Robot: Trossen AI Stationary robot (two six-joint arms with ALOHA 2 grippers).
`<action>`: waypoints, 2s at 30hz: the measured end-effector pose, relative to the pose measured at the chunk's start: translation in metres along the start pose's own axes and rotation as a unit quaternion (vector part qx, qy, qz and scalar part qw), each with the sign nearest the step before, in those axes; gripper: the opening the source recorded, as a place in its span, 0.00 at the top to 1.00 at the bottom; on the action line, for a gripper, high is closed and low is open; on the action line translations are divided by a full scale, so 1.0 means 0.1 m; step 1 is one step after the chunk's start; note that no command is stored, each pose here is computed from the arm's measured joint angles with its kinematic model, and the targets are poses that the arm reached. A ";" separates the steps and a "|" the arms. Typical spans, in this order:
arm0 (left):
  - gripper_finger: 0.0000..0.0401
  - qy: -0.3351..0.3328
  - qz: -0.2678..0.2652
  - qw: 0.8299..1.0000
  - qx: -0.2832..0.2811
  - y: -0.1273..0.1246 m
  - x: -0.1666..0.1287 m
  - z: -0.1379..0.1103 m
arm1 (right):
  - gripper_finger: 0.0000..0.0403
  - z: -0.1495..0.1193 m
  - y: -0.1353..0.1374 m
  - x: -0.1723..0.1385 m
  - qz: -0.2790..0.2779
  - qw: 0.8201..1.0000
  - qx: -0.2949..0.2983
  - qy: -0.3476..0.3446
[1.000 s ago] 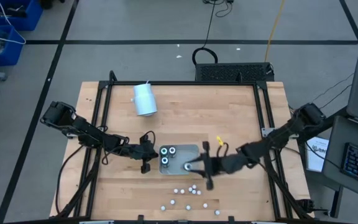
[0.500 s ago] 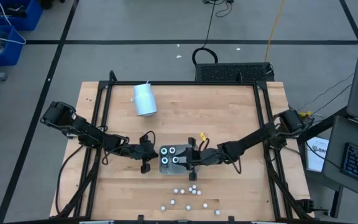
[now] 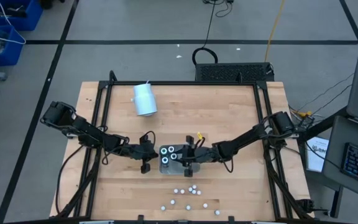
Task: Pick & Place food coloring
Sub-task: Put the big black food coloring bottle into the gray bin, then put the small blue food coloring bottle into the gray bin
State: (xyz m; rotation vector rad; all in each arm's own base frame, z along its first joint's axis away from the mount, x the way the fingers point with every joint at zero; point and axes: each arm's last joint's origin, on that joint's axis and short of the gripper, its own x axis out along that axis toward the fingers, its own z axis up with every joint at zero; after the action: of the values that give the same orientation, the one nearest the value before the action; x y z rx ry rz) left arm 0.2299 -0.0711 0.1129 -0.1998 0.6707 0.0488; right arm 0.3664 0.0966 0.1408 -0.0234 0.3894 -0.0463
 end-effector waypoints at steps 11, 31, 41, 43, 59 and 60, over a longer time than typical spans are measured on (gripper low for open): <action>0.99 0.000 0.000 1.000 0.001 0.00 0.00 0.00 | 0.56 0.05 0.04 0.00 0.045 0.998 -0.005 -0.033; 0.99 0.000 0.001 1.000 0.019 0.00 0.00 0.00 | 0.51 0.68 0.78 -1.28 0.117 0.987 -0.099 -0.057; 0.99 0.000 0.001 1.000 0.024 0.00 0.00 0.00 | 0.54 0.26 1.67 -1.82 0.085 0.990 -0.106 0.021; 0.99 0.000 0.000 1.000 0.024 0.00 0.00 0.00 | 0.55 0.13 1.75 -1.80 0.089 0.991 -0.094 0.037; 0.99 0.000 0.000 0.999 0.034 0.00 0.00 0.00 | 0.55 -0.42 1.98 -1.66 0.144 0.976 -0.083 0.142; 0.99 0.000 0.000 0.999 0.035 0.00 0.00 0.00 | 0.55 -0.43 1.99 -1.65 0.147 0.975 -0.080 0.147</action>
State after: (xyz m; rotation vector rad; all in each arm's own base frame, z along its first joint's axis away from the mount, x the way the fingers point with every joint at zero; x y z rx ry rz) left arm 0.2299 -0.0710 0.1129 -0.1323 0.6717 0.0254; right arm 0.2052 0.3027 0.1571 -0.1191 0.6877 0.2782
